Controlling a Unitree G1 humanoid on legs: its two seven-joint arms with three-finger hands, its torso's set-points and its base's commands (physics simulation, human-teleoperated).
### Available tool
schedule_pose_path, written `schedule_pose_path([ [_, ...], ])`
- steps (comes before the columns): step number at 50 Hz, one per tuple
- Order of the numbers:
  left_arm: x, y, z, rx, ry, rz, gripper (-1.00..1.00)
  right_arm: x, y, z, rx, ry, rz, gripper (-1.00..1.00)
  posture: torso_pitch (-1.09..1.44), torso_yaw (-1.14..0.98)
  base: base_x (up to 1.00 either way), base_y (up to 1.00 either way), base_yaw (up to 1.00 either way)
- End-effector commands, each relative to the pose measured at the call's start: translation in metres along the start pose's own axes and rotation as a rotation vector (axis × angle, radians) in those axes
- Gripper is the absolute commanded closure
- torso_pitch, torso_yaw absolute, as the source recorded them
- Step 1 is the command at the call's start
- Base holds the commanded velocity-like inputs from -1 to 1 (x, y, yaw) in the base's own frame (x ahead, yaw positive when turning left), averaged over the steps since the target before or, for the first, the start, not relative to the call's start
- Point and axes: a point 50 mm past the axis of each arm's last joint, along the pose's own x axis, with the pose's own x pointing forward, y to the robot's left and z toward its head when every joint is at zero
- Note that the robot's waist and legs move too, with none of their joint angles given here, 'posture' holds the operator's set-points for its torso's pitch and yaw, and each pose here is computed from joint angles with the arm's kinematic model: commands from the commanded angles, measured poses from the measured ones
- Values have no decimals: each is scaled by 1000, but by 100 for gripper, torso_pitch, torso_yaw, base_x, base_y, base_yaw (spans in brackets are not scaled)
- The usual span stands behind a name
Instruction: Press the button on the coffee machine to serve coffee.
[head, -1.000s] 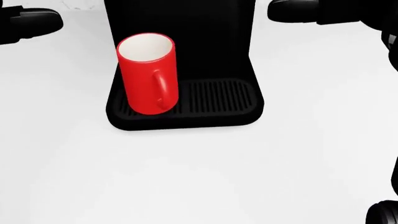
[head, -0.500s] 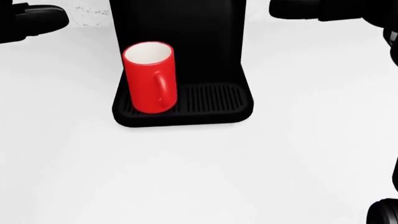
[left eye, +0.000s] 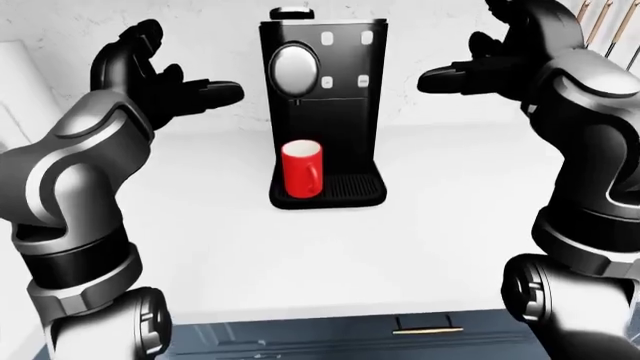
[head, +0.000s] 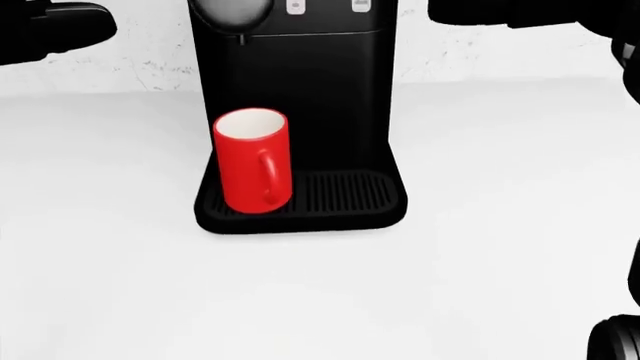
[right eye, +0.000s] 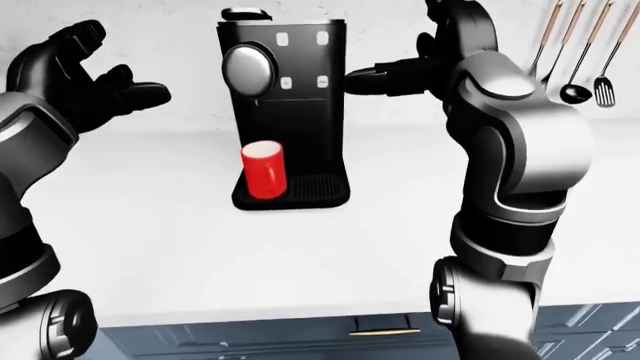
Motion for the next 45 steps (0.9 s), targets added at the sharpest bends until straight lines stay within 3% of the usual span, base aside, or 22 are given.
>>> schedule_pose_path([
  [1, -5, -2, 19, -8, -87, -8, -100, -4, -2, 15, -4, -77, -8, -100, -44, 0, 0, 0, 0],
  [7, -4, -2, 16, 10, -84, -1, -100, -4, -2, 16, -2, -78, -9, -100, -49, 0, 0, 0, 0],
  [31, -3, -7, 22, -8, -102, -20, -100, -5, 3, 23, 4, -86, 8, -100, -68, 0, 0, 0, 0],
  [45, -5, -5, 22, -17, -110, -8, -100, -42, 28, 30, 20, -121, 84, -100, -68, 0, 0, 0, 0],
])
